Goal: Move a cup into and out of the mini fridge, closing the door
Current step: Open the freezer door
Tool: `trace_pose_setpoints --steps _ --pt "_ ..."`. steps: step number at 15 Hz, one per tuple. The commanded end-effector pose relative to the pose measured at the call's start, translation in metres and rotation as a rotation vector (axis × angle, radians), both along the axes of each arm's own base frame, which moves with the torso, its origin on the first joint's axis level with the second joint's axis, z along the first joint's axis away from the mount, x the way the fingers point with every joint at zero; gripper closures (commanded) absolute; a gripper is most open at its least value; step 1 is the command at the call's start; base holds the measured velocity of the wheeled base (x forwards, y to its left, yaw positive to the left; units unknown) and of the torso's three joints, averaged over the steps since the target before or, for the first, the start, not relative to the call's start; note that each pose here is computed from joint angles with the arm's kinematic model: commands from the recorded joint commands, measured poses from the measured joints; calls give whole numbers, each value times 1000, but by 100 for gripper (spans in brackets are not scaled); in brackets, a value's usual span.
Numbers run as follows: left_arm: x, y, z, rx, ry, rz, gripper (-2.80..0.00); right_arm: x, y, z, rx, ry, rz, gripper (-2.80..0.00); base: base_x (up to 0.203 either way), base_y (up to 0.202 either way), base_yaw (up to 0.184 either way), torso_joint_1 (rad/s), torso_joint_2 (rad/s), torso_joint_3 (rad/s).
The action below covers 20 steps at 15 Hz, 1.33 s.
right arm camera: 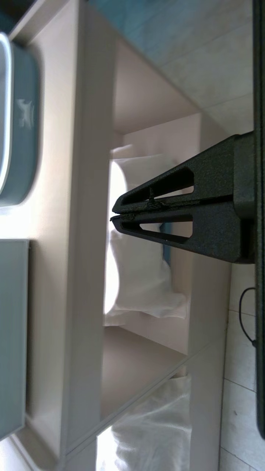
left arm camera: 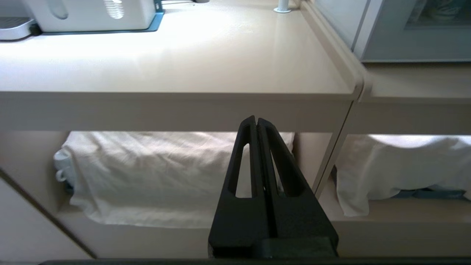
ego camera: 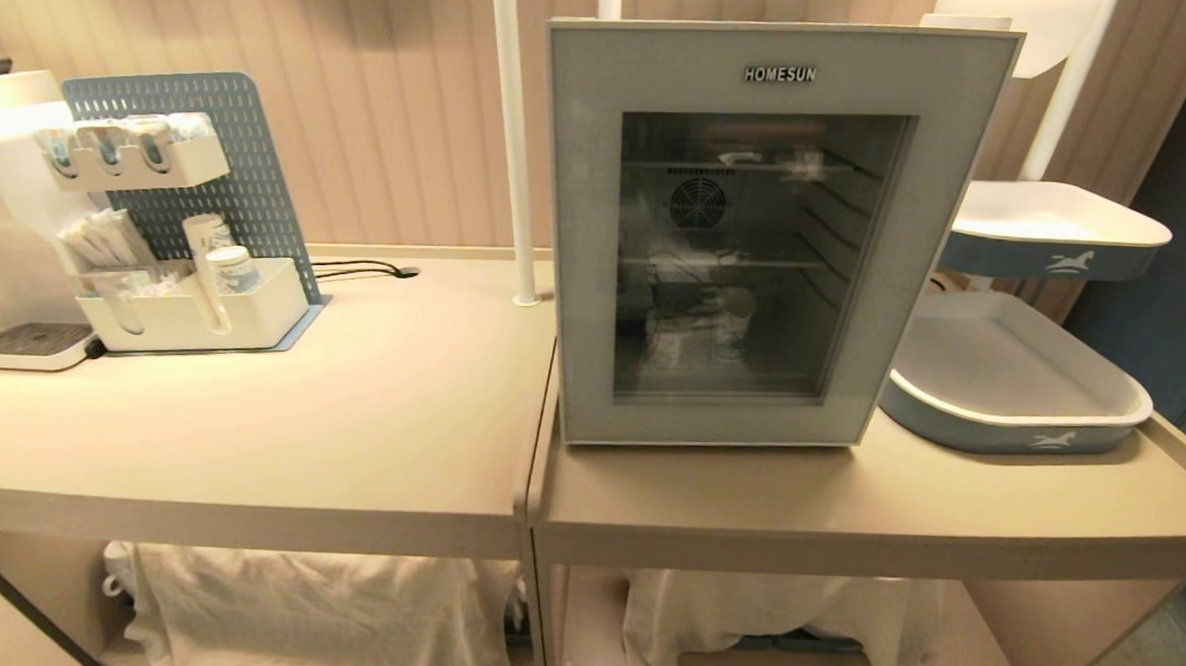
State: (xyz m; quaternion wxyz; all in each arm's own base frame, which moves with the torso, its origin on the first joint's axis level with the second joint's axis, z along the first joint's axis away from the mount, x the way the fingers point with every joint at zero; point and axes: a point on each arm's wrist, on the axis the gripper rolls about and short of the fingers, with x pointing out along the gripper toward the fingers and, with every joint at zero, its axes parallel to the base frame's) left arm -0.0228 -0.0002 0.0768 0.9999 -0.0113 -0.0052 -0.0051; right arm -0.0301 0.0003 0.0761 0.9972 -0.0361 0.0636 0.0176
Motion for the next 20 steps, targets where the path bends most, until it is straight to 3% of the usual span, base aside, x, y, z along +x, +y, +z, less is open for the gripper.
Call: trace_pose_setpoints --steps 1,8,10,12,14,16,18,20 --pt "0 0 0 0 0 -1 0 0 0 0 0 0 2 0 203 -200 2 4 6 6" --pt "0 0 0 1 0 1 0 0 0 0 -1 0 0 0 43 -45 -1 1 6 0" --pt "-2 0 8 27 -31 11 0 0 0 0 -2 0 0 0 0 0 0 0 0 0" --pt "-15 1 47 39 -111 45 0 0 0 0 -2 0 0 0 0 0 0 0 0 0" --pt "-45 2 120 26 -213 103 0 0 0 0 -2 0 0 0 0 0 0 0 0 0" --pt "-61 4 190 -18 -222 163 0 0 0 0 -2 1 1 0 0 0 0 0 0 0" --pt "-19 5 244 -74 -54 204 0 0 0 0 -2 2 0 0 0 0 0 0 0 0" --pt "43 4 274 -113 130 204 0 0 0 0 -2 0 0 0 0 0 0 0 0 0"
